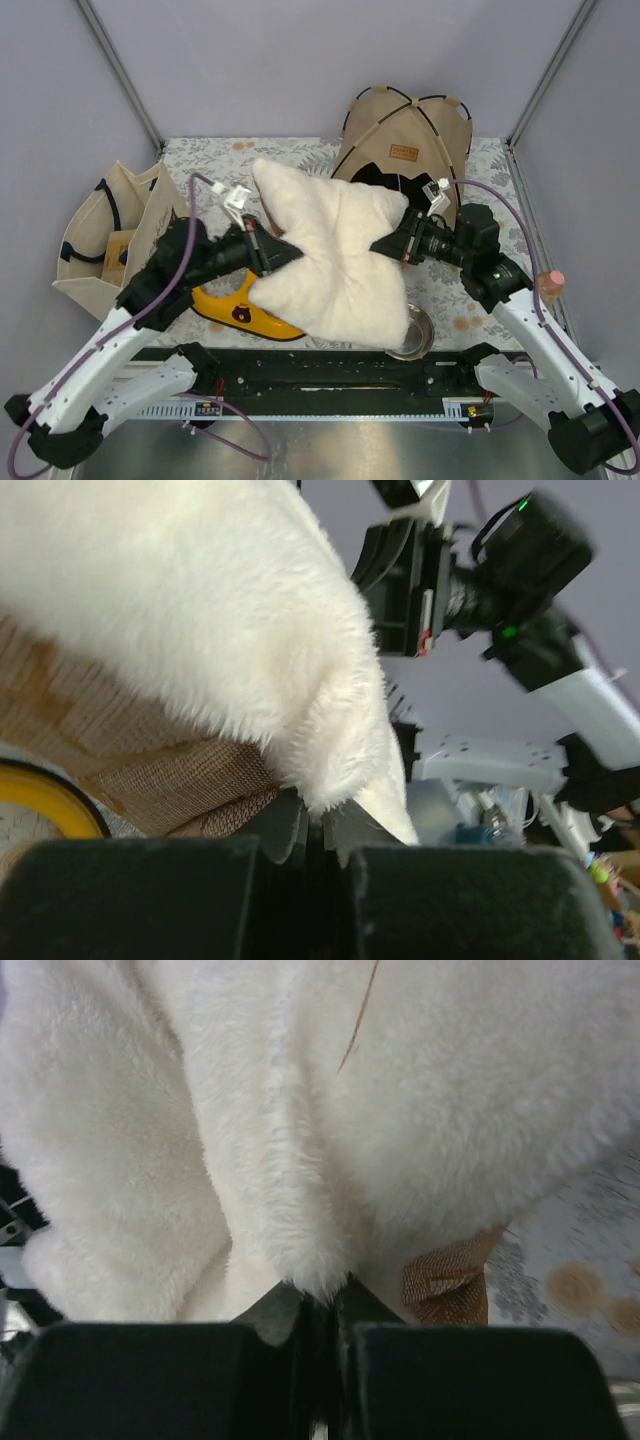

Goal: Set up the pet tent

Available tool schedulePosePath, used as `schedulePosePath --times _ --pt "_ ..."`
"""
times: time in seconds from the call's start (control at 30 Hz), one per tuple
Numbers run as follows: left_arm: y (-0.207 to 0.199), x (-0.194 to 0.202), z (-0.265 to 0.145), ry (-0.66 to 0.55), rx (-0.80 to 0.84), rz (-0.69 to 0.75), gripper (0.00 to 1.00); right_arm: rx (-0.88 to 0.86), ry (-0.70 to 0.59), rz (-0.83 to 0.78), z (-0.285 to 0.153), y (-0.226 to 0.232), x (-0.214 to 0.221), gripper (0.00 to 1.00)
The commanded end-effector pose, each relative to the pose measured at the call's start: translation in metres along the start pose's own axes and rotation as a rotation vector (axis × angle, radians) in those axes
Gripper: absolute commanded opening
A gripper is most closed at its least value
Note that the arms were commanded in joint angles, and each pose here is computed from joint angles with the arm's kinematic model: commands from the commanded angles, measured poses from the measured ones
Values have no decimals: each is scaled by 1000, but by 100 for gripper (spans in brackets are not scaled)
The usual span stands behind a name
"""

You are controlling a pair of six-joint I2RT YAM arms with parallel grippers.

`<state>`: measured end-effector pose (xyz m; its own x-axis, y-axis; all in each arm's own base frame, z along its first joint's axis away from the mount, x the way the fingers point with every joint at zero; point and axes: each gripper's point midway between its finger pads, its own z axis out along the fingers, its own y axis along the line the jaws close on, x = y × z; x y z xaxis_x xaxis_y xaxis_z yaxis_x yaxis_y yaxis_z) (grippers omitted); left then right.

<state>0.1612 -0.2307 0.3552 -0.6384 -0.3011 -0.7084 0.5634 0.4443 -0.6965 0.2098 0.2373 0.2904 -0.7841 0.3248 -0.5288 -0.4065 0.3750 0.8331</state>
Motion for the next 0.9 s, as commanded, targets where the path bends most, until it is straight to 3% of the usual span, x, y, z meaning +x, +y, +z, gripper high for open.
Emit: schedulePosePath --times 0.0,0.17,0.33,0.67,0.87 --pt "6 12 40 -9 -72 101 0 279 50 -69 -18 -45 16 0" --pt "3 44 93 75 -154 191 0 438 61 -64 -19 -87 22 0" --pt "1 62 142 139 -226 283 0 600 -17 -93 -29 -121 11 0" --pt "-13 65 212 180 -214 320 0 755 -147 -90 -30 -140 -25 0" --pt "-13 83 239 236 -189 311 0 759 -204 -115 -25 -140 -41 0"
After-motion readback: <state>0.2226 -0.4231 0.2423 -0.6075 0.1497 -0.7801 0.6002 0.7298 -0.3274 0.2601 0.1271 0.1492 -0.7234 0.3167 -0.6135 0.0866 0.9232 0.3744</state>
